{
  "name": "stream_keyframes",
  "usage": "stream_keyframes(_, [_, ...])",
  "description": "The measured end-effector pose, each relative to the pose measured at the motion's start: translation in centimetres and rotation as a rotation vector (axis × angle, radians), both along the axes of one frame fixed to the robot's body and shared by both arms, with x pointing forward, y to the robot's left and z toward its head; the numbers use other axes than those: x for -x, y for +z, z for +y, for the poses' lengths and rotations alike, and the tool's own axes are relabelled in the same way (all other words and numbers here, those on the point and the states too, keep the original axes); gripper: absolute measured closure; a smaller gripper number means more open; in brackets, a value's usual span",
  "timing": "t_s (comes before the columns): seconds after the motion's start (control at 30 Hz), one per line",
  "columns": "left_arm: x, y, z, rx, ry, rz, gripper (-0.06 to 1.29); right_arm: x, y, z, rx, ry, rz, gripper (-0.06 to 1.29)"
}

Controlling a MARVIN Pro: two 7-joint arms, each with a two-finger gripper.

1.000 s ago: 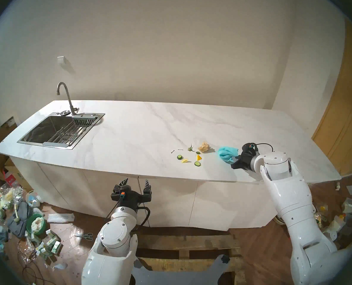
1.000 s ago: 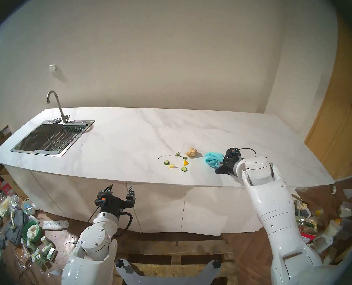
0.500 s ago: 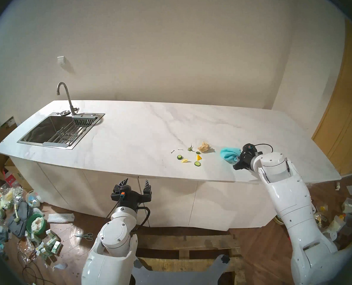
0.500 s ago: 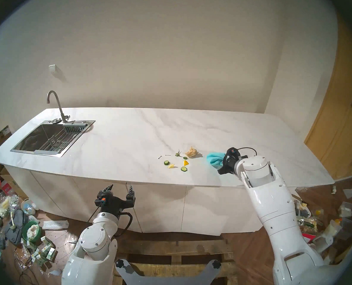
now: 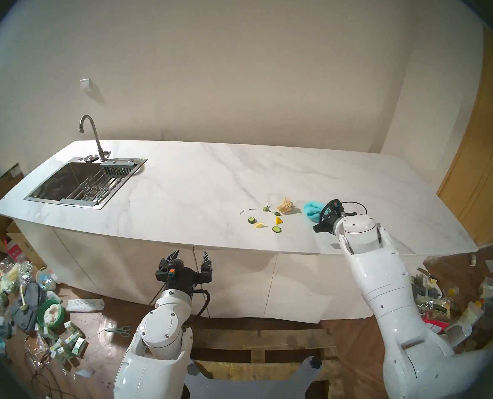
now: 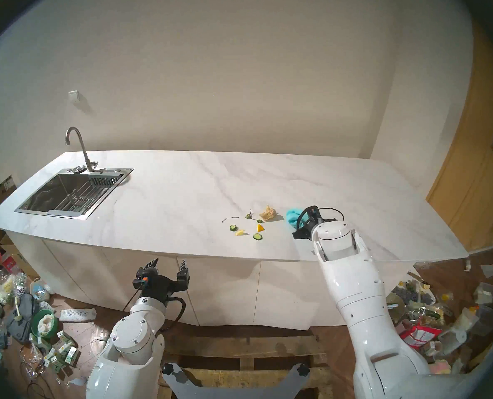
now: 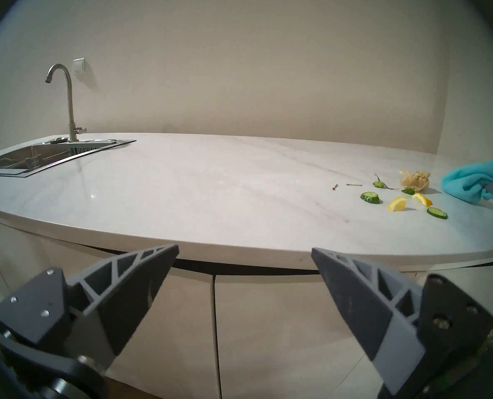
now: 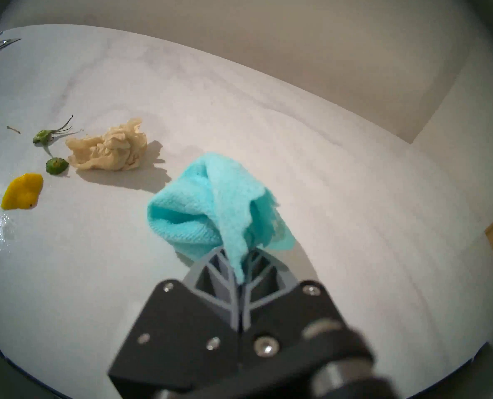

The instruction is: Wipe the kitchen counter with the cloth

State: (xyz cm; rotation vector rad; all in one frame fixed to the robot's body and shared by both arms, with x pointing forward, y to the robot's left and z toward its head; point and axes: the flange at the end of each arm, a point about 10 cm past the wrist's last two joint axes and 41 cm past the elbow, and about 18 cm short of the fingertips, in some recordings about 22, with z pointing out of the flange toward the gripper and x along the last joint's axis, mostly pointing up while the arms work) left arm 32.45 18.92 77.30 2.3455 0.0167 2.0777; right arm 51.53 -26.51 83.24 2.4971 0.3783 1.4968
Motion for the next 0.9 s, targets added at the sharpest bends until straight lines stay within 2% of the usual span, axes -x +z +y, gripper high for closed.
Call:
stream_keyframes(0.23, [0.0, 0.0, 0.0, 0.0, 0.0, 0.0, -0.02, -1.5, -1.8, 1.5, 0.013, -0.023, 0.033, 1.25])
stream_keyframes(0.4, [0.0, 0.0, 0.0, 0.0, 0.0, 0.0, -0.02, -2.7, -1.9, 2.6, 0.025, -0.016, 0.034, 1.25])
stream_keyframes(0.6, [0.0, 0.0, 0.0, 0.0, 0.0, 0.0, -0.02, -3.6, -1.6, 5.2, 0.029, 0.041, 0.032, 1.25])
stream_keyframes(0.9, [0.0, 0.0, 0.0, 0.0, 0.0, 0.0, -0.02, -3.2, -1.1, 8.8, 0.029, 0.142, 0.042, 1.25])
